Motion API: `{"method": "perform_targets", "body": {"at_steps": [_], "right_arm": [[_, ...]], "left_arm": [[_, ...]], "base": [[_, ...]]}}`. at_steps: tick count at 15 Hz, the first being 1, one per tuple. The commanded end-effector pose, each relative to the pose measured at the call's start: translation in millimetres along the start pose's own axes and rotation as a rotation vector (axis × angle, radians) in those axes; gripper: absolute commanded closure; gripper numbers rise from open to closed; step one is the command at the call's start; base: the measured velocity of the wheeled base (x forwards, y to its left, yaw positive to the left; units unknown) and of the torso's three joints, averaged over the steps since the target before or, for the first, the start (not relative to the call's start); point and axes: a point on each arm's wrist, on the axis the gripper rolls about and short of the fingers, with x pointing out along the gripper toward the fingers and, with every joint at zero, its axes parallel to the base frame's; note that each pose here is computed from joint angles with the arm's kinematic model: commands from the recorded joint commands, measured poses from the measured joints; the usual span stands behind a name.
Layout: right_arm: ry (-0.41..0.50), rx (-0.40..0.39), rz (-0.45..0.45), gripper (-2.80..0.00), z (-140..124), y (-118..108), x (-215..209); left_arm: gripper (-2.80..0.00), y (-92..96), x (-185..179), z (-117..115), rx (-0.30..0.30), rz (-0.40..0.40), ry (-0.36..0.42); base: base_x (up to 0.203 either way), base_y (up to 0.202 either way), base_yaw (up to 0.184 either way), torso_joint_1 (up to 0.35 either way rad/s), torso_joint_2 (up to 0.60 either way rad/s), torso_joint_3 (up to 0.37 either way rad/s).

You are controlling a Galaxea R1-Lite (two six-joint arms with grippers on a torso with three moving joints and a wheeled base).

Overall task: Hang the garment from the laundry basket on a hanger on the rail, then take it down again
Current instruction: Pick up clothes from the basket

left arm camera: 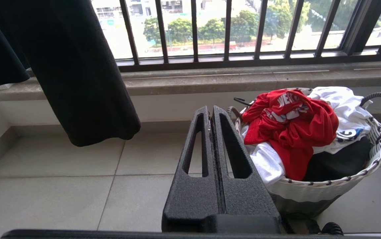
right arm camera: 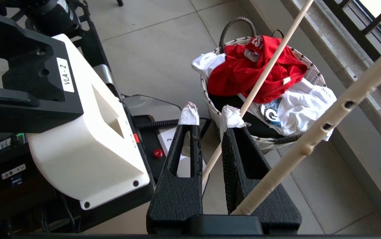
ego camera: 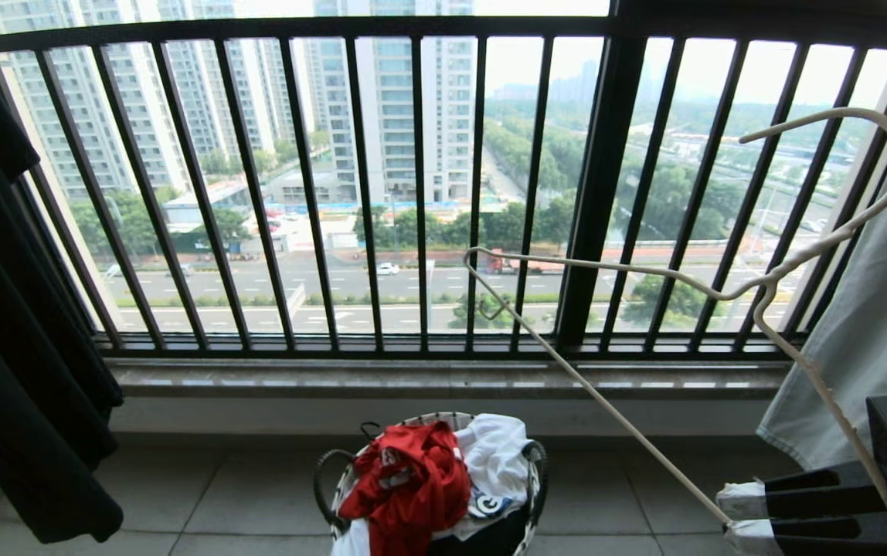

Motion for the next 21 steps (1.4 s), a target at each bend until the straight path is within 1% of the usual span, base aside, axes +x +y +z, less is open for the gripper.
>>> {"method": "perform_targets", "body": {"at_steps": [1,8,11,21], "right_arm": [[-0.003,-0.003,0.003,0.0,-0.1,0.7,-1.0],[-0.01,0.003,0.002,0.0,0.7,0.8,-1.5],[-0.051,0.025,-0.007,0.0,4.4,-1.1,0.0],[-0.048,0.021,-0.01,0.0,3.6,-1.1,0.5]], "left_arm": [[0.0,0.0,0.1,0.0,0.0,0.001,0.001],[0.0,0.0,0.1,0.0,0.0,0.001,0.001],[0.0,0.0,0.1,0.0,0.0,0.0,0.001],[0.0,0.0,0.1,0.0,0.0,0.001,0.001]], "base": [[0.0,0.0,0.0,-0.027,0.22,0.203],[0.0,0.0,0.0,-0.003,0.04,0.034],[0.0,0.0,0.0,0.0,0.0,0.0],[0.0,0.0,0.0,0.0,0.0,0.0]]}}
